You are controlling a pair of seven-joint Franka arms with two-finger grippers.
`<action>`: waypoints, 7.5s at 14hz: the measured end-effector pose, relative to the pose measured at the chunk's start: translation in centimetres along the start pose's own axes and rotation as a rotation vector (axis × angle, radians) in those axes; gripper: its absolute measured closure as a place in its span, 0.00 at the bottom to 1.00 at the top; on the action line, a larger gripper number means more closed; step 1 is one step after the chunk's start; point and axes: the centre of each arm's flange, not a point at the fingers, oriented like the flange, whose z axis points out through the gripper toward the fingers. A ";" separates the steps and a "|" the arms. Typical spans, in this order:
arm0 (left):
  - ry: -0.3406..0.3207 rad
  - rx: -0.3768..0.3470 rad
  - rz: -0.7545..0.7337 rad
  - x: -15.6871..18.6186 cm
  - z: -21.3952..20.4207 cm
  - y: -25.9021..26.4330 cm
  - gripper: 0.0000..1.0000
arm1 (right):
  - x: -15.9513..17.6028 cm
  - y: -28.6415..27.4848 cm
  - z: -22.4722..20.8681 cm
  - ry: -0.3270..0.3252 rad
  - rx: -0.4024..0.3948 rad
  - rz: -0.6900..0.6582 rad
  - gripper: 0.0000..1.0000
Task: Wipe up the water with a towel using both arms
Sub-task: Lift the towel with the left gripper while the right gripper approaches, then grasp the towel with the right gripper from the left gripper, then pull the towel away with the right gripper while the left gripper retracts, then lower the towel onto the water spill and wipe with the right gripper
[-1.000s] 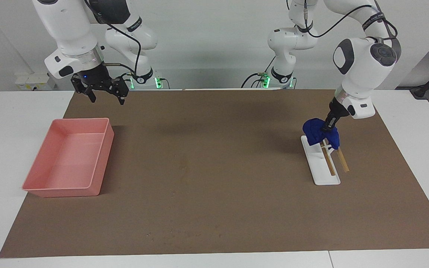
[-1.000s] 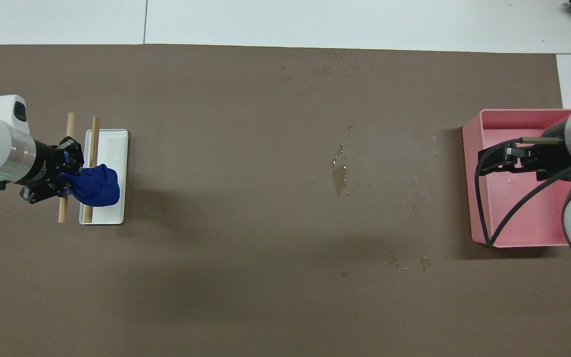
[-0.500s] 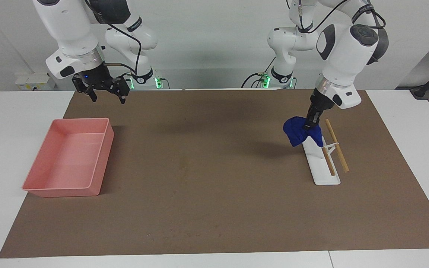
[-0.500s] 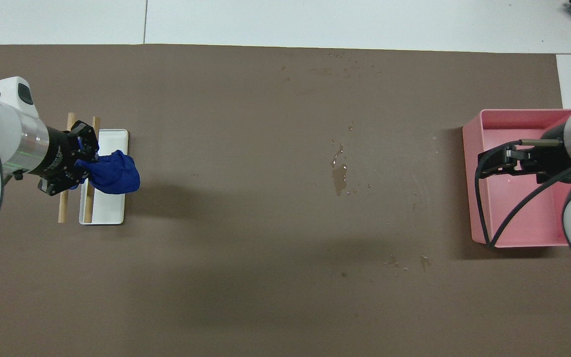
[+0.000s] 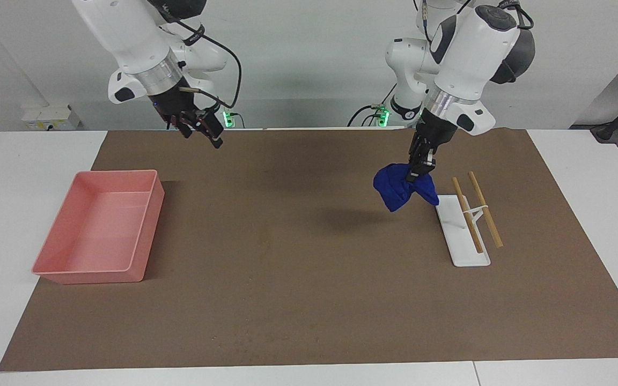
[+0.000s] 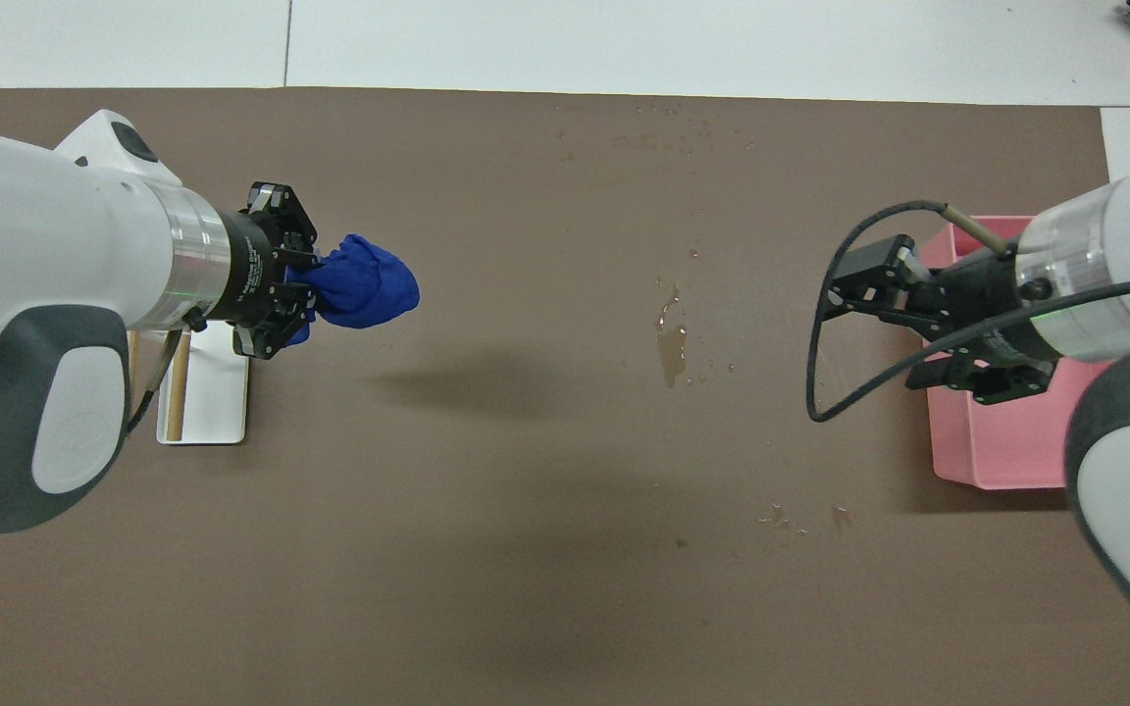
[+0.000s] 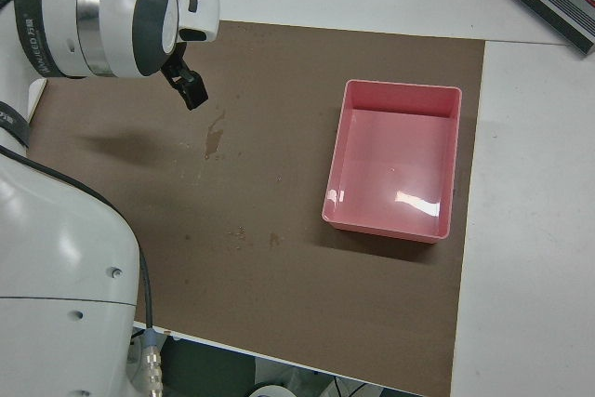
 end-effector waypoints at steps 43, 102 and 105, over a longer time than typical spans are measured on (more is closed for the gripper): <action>-0.100 -0.060 -0.199 -12.6 -4.7 -3.3 0.12 | -3.7 -11.6 5.2 -0.042 0.419 0.515 0.88; 0.014 0.371 1.210 16.6 -4.3 -2.6 0.00 | 5.6 9.6 31.2 -0.164 -0.134 0.015 0.88; 0.014 0.371 1.207 16.8 -4.3 -2.6 0.00 | 5.4 9.5 30.0 -0.151 -0.128 -0.010 0.88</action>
